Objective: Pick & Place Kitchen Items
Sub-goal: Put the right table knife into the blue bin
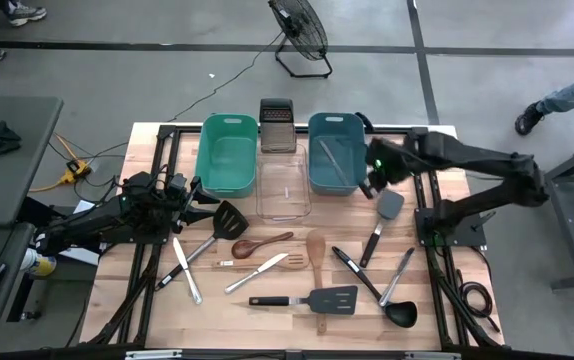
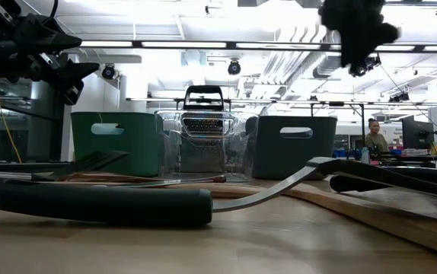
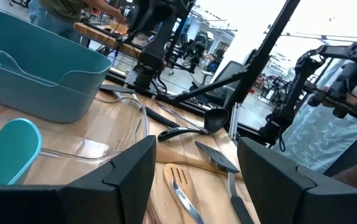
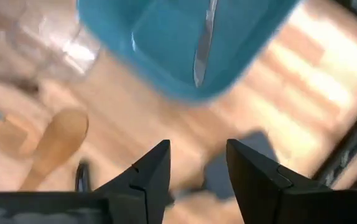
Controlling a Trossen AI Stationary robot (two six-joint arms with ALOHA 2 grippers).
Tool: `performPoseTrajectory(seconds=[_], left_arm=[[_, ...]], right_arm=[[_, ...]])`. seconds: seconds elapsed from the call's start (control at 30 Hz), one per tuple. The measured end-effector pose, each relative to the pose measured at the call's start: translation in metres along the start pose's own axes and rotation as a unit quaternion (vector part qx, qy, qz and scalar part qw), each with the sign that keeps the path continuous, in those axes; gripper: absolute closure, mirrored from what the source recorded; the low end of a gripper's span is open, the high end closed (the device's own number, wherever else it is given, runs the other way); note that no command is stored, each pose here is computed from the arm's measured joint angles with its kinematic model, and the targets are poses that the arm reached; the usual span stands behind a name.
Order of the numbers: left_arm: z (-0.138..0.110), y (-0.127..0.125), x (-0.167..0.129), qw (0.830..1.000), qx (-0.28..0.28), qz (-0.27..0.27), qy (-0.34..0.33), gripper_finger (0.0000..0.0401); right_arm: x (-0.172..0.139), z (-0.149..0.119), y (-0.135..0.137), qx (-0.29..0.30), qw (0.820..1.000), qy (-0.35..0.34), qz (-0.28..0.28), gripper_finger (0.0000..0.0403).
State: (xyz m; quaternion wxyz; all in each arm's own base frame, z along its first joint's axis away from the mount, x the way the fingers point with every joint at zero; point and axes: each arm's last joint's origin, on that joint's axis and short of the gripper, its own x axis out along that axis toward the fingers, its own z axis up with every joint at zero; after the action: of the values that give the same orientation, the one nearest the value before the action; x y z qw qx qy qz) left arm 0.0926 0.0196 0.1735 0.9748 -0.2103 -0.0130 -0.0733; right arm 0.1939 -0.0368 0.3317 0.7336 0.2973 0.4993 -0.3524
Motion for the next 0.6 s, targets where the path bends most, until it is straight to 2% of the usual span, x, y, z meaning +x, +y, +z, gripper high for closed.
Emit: performPoseTrajectory(seconds=[0.43,0.5,0.6], left_arm=[[0.0,0.0,0.0,1.0,0.0,0.0,0.0,0.0178],[0.0,0.0,0.0,1.0,0.0,0.0,0.0,0.0178],[0.0,0.0,0.0,1.0,0.0,0.0,0.0,0.0178]], right_arm=[[0.01,-0.072,0.023,0.081,0.989,0.118,-0.02,0.0257],[0.012,-0.081,0.025,0.076,0.987,0.142,-0.02,0.0257],[0.016,-0.094,0.029,0.032,0.986,0.162,-0.009,0.0257]])
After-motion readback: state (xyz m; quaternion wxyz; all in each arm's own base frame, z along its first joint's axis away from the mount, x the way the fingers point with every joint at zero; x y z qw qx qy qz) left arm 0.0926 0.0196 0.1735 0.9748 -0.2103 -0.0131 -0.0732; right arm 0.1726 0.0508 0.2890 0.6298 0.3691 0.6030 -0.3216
